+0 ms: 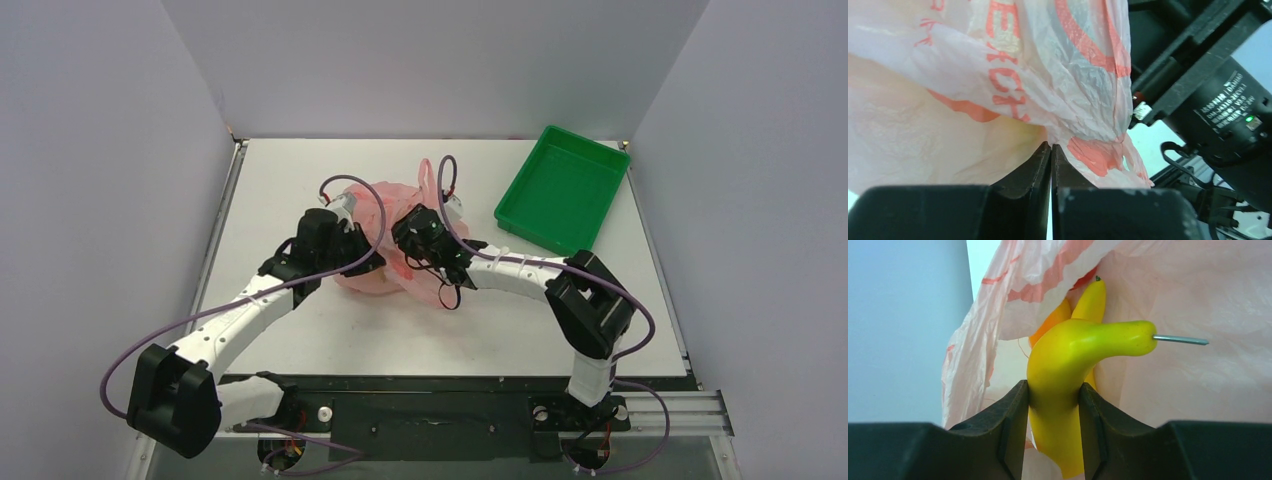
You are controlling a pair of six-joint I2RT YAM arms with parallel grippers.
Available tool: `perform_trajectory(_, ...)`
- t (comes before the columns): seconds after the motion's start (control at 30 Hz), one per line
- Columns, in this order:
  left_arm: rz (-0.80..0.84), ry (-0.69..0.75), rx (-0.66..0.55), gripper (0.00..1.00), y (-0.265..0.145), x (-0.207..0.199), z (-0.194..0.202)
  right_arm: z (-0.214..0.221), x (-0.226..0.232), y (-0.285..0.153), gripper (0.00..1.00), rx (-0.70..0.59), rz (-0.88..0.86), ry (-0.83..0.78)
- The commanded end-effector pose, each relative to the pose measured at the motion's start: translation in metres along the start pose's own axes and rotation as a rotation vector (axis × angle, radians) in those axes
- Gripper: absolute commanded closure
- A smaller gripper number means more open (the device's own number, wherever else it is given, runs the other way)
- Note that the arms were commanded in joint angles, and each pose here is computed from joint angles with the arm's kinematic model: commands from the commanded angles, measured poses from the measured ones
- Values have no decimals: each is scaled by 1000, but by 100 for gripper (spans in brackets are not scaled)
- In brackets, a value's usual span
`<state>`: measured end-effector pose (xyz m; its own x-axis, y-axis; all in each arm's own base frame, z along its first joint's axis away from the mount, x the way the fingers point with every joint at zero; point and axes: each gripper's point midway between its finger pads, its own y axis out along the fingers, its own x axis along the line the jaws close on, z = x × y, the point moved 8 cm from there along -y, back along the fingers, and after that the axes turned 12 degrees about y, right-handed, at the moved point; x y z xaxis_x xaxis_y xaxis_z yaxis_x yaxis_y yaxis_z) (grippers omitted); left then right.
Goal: Take the fake fruits out of the plastic bag
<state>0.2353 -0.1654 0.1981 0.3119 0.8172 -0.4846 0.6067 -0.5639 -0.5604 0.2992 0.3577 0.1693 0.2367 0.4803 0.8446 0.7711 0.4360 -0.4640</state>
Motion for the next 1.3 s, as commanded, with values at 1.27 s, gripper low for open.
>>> perform_trajectory(1.27,-276,306,30,100,-60,72,-3,-112,92,-137,100,-110,-608,-566)
